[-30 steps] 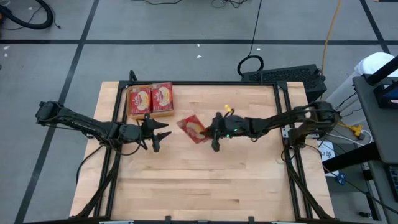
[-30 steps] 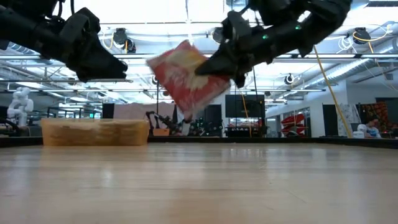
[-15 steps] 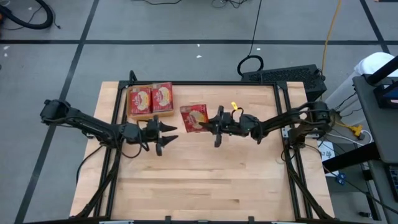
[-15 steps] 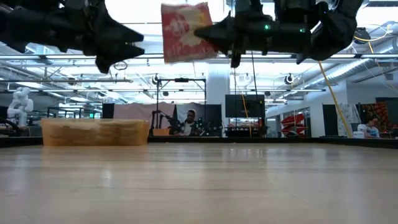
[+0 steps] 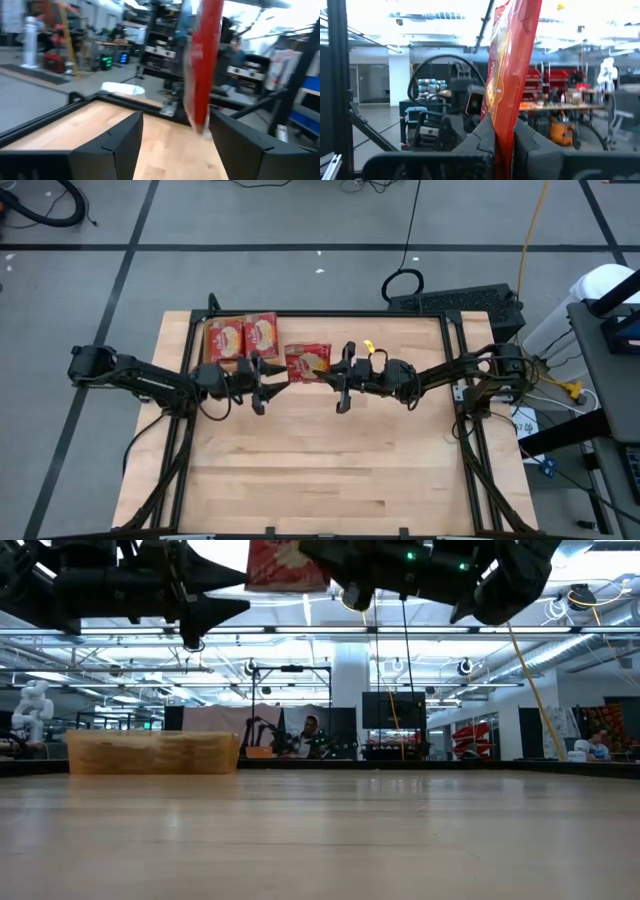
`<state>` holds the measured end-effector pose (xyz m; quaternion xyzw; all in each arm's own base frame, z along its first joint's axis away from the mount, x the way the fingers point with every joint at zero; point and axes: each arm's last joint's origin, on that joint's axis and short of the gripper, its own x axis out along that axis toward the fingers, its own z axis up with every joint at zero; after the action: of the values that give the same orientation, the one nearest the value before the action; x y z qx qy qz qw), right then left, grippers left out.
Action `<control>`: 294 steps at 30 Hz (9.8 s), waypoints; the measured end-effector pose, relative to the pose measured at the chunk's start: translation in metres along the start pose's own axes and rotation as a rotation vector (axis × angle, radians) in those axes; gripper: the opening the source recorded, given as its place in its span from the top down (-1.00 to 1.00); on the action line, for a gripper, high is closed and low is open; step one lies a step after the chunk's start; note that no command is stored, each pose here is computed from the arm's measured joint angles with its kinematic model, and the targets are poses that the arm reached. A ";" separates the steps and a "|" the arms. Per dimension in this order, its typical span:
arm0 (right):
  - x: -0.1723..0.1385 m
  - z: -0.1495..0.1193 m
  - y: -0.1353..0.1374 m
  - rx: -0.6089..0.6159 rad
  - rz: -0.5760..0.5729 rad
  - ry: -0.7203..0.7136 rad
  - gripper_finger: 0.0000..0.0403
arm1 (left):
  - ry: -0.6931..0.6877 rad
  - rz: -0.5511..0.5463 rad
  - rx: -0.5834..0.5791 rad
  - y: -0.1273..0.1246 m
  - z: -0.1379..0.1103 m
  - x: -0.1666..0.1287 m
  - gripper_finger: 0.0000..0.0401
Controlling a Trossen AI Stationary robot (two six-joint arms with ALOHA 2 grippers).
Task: Sort popcorn bags into baskets
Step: Put the red popcorn bag into the orange bin, then return to Home Position
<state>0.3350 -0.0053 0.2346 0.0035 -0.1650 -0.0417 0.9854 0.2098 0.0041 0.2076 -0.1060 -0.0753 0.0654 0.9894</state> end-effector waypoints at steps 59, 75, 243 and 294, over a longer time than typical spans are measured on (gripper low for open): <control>-0.001 -0.005 -0.012 -0.178 -0.231 0.452 -0.01 | 0.131 0.193 -0.021 0.012 0.066 -0.059 0.91; -0.008 -0.014 0.008 -0.116 -0.179 0.557 -0.02 | 0.366 0.805 -0.147 0.034 0.053 -0.102 0.91; -0.199 -0.022 0.018 -0.065 -0.055 0.532 0.99 | 0.335 0.027 0.280 -0.016 -0.052 -0.109 0.99; -0.244 0.024 -0.015 -0.093 0.060 0.224 1.00 | 0.238 -0.004 0.308 -0.019 -0.042 -0.106 0.98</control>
<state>0.0964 0.0000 0.1775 -0.0426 -0.0520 -0.0190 0.9976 0.1152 -0.0384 0.1574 0.0399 0.0529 0.0613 0.9959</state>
